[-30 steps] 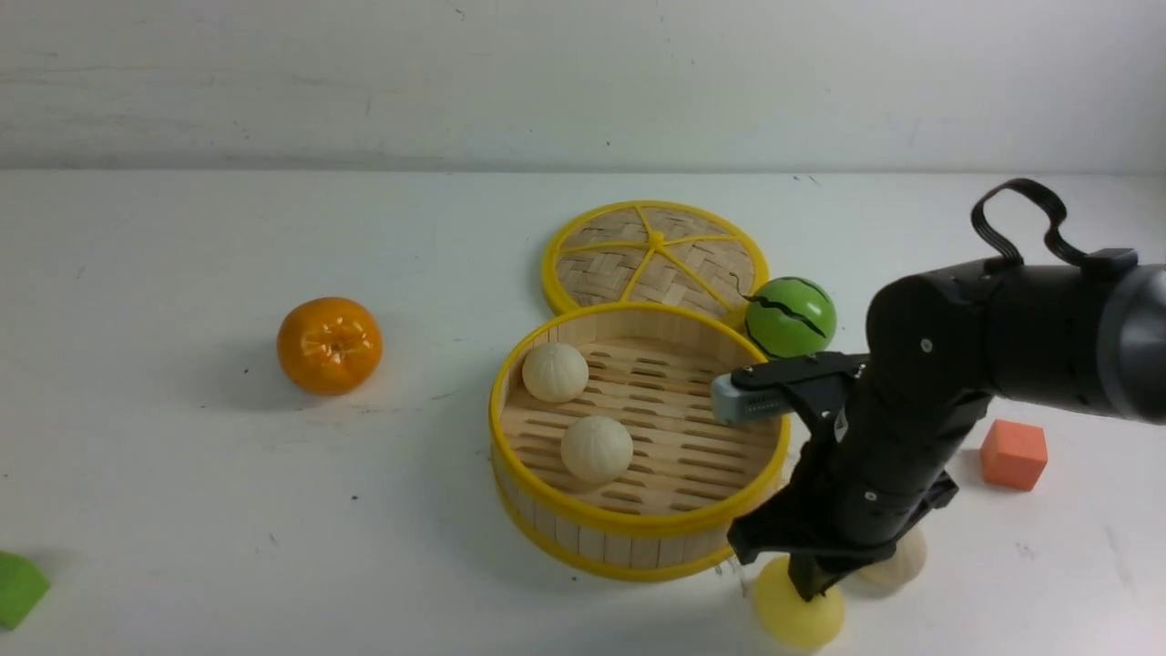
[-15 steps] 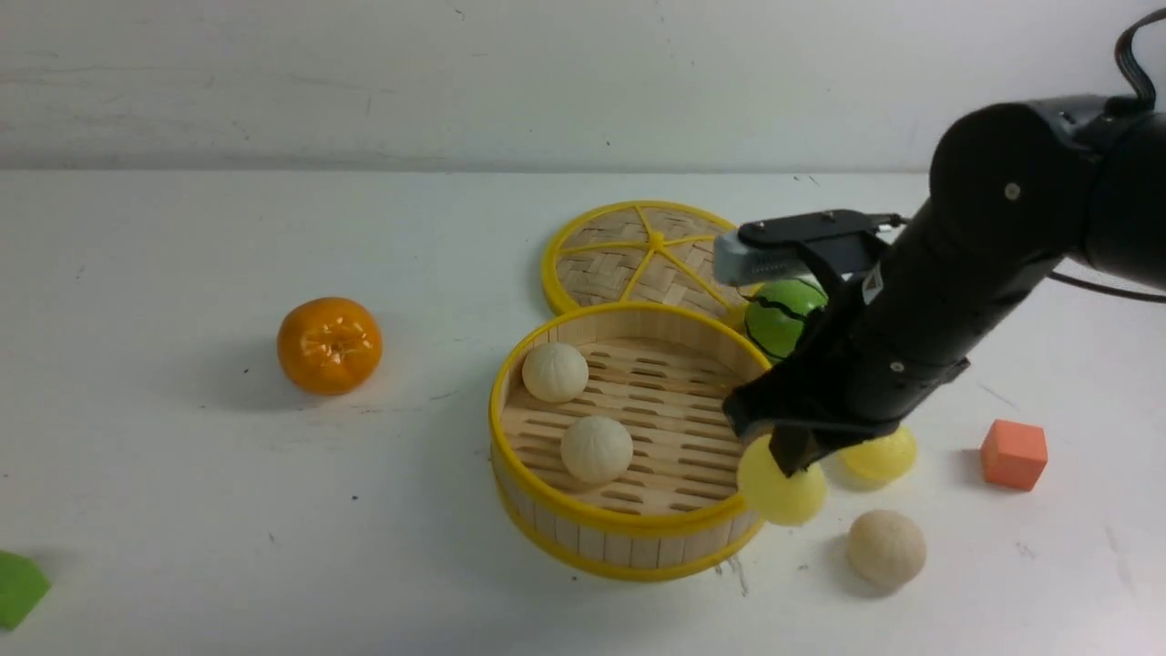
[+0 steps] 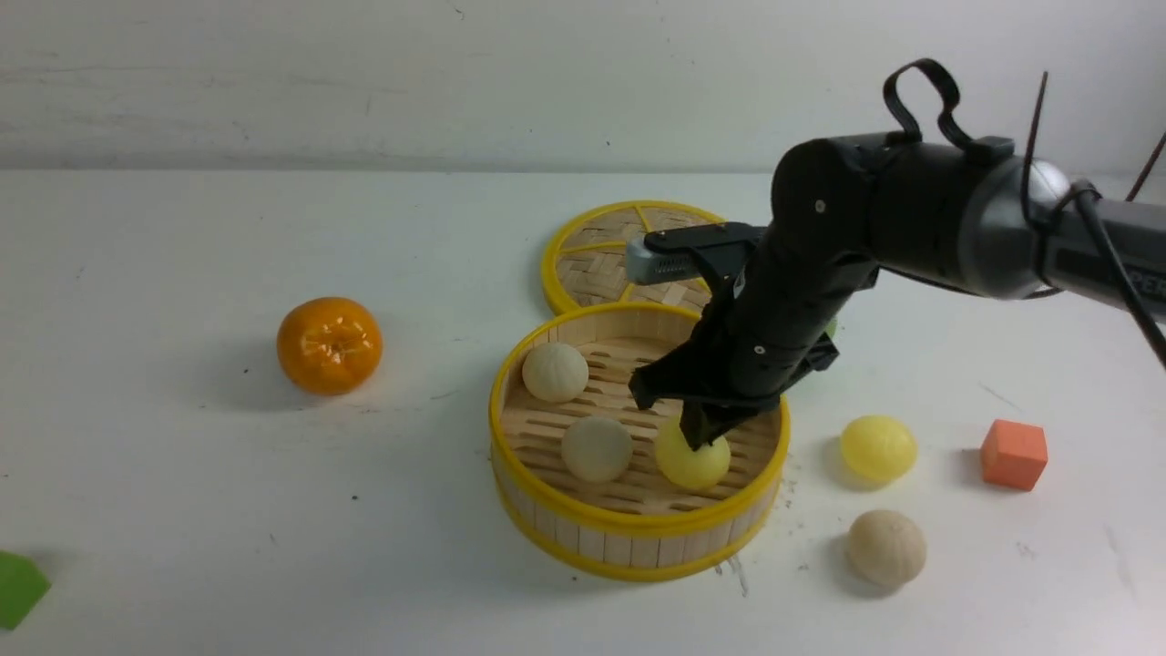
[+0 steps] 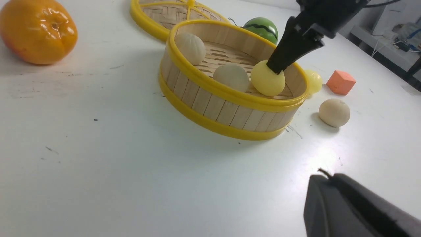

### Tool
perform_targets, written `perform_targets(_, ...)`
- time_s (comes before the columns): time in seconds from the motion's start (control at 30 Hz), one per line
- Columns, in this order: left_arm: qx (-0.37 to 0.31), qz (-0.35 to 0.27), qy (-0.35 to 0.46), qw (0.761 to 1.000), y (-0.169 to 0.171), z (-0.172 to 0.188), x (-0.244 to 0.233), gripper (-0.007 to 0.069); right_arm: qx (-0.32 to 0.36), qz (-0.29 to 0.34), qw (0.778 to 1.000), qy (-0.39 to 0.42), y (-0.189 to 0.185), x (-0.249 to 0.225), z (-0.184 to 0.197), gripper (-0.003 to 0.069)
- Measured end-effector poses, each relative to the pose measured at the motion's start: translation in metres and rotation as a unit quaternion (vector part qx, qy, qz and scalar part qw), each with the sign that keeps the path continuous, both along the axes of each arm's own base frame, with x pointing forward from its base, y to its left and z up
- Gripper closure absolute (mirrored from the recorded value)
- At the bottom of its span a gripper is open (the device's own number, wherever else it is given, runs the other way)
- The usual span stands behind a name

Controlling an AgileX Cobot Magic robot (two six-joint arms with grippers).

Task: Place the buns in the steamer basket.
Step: Use the right arm to put the steamed stuffed bun into the steamer, then use the right arm to grab a steamed stuffed bun

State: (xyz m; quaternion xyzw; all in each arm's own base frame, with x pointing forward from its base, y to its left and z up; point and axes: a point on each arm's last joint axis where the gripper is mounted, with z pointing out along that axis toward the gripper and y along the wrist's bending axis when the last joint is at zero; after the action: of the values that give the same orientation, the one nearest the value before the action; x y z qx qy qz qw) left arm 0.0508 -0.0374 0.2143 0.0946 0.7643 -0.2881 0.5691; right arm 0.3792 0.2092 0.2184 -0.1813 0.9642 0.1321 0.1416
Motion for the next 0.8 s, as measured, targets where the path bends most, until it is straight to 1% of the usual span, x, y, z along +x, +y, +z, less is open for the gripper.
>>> perform_targets(0.07,0.000,0.000,0.000,1.000,0.000,0.000,0.000,0.0638,0.002,-0.001,1.000,-0.001,0.001,0.001,0.000,0.0536)
perform_targets(0.1,0.000,0.000,0.000,1.000,0.000,0.000,0.000,0.0638,0.004,-0.005,1.000,0.001,0.001,0.001,0.001,0.0480)
perform_targets(0.13,0.000,0.000,0.000,1.000,0.000,0.000,0.000,0.0638,0.005,-0.005,1.000,0.000,0.001,0.001,0.001,0.0469)
perform_targets(0.17,0.000,0.000,0.000,1.000,0.000,0.000,0.000,0.0638,0.005,-0.005,1.000,0.000,0.001,0.001,0.001,0.0426)
perform_targets(0.2,0.000,0.000,0.000,1.000,0.000,0.000,0.000,0.0638,0.005,-0.004,1.000,0.002,0.001,0.000,0.004,0.0333)
perform_targets(0.23,0.000,0.000,0.000,1.000,0.000,0.000,0.000,0.0638,0.004,-0.002,1.000,0.005,0.000,-0.002,0.008,0.0275)
perform_targets(0.3,0.000,0.000,0.000,1.000,0.000,0.000,0.000,0.0638,0.006,-0.002,1.000,0.007,-0.002,-0.008,0.023,0.0167)
perform_targets(0.33,0.000,0.000,0.000,1.000,0.000,0.000,0.000,0.0638,0.005,-0.001,1.000,0.005,-0.005,-0.013,0.034,0.0137)
perform_targets(0.4,0.000,0.000,0.000,1.000,0.000,0.000,0.000,0.0638,0.000,0.000,1.000,-0.002,-0.010,-0.019,0.049,0.0116)
perform_targets(0.43,0.000,0.000,0.000,1.000,0.000,0.000,0.000,0.0638,-0.015,-0.006,1.000,-0.002,-0.018,-0.030,0.065,0.0111)
perform_targets(0.47,0.000,0.000,0.000,1.000,0.000,0.000,0.000,0.0638,-0.032,-0.012,0.999,-0.010,-0.027,-0.040,0.077,0.0118)
perform_targets(0.5,0.000,0.000,0.000,1.000,0.000,0.000,0.000,0.0638,-0.041,-0.014,0.999,-0.008,-0.030,-0.042,0.077,0.0123)
perform_targets(0.53,0.000,0.000,0.000,1.000,0.000,0.000,0.000,0.0638,-0.069,-0.027,0.997,-0.010,-0.043,-0.056,0.083,0.0142)
perform_targets(0.57,0.000,0.000,0.000,1.000,0.000,0.000,0.000,0.0638,-0.089,-0.041,0.995,-0.007,-0.053,-0.068,0.083,0.0167)
perform_targets(0.6,0.000,0.000,0.000,1.000,0.000,0.000,0.000,0.0638,-0.096,-0.043,0.994,-0.009,-0.055,-0.070,0.082,0.0172)
perform_targets(0.67,0.000,0.000,0.000,1.000,0.000,0.000,0.000,0.0638,-0.130,-0.072,0.989,0.000,-0.072,-0.090,0.067,0.0239)
perform_targets(0.73,0.000,0.000,0.000,1.000,0.000,0.000,0.000,0.0638,-0.144,-0.085,0.986,0.011,-0.079,-0.099,0.047,0.0281)
perform_targets(0.8,0.000,0.000,0.000,1.000,0.000,0.000,0.000,0.0638,-0.143,-0.093,0.985,0.015,-0.083,-0.102,0.031,0.0307)
